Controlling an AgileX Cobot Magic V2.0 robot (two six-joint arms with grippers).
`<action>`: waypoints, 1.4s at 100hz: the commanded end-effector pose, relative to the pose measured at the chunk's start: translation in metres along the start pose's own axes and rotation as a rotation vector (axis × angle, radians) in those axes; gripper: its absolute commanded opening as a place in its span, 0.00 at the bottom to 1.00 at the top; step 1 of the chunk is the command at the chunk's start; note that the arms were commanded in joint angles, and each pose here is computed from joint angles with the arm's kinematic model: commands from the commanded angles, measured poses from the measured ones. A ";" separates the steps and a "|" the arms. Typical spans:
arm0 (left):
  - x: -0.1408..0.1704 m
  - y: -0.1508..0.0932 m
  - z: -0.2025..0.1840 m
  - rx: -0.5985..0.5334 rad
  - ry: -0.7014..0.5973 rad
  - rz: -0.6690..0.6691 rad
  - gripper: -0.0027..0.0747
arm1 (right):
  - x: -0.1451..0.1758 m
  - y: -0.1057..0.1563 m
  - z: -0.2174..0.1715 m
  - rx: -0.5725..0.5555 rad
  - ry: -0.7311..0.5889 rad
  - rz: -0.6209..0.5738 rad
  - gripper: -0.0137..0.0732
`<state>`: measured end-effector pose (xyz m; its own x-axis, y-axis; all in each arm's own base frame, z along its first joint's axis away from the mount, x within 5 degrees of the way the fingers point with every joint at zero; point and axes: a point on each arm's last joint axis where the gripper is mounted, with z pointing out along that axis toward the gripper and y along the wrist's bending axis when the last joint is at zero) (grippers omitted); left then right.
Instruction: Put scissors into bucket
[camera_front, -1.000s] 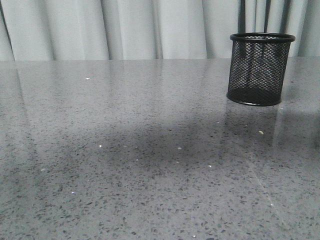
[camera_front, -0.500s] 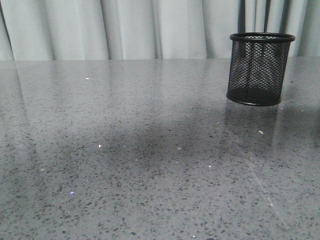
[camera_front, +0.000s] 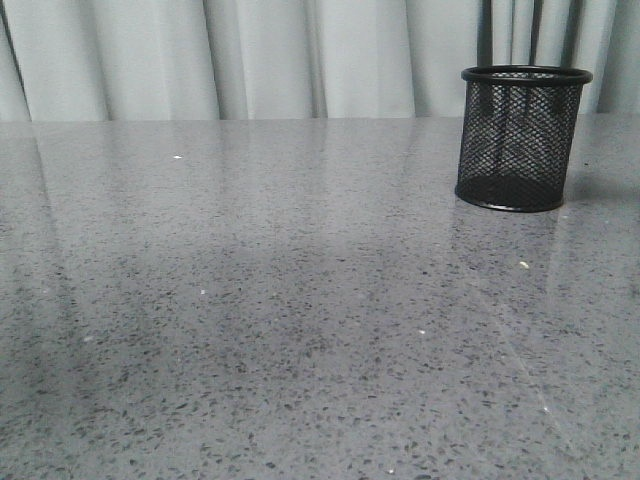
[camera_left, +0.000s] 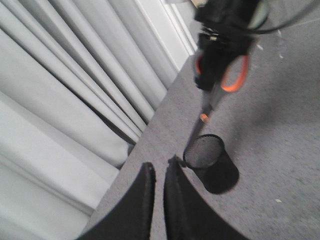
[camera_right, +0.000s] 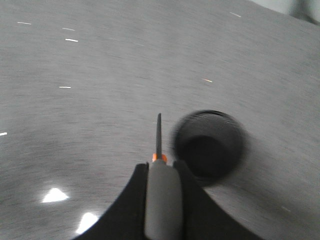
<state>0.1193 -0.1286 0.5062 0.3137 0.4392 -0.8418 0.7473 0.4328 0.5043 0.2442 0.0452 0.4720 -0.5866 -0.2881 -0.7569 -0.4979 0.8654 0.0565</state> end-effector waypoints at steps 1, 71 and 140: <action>-0.014 0.003 -0.026 -0.049 -0.077 -0.025 0.01 | -0.009 -0.010 -0.007 0.096 0.034 0.037 0.09; -0.014 -0.010 -0.065 -0.037 -0.093 -0.006 0.01 | 0.000 -0.061 0.117 0.029 0.285 0.153 0.09; -0.001 -0.015 -0.053 -0.006 -0.044 -0.019 0.01 | -0.011 -0.069 0.123 0.084 0.157 0.146 0.48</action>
<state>0.0783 -0.0956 0.4964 0.2934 0.4661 -0.8346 0.7766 0.3929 0.4925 0.3691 0.0401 0.3684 -0.8176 -0.2340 -0.5261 -0.3484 0.9285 0.1285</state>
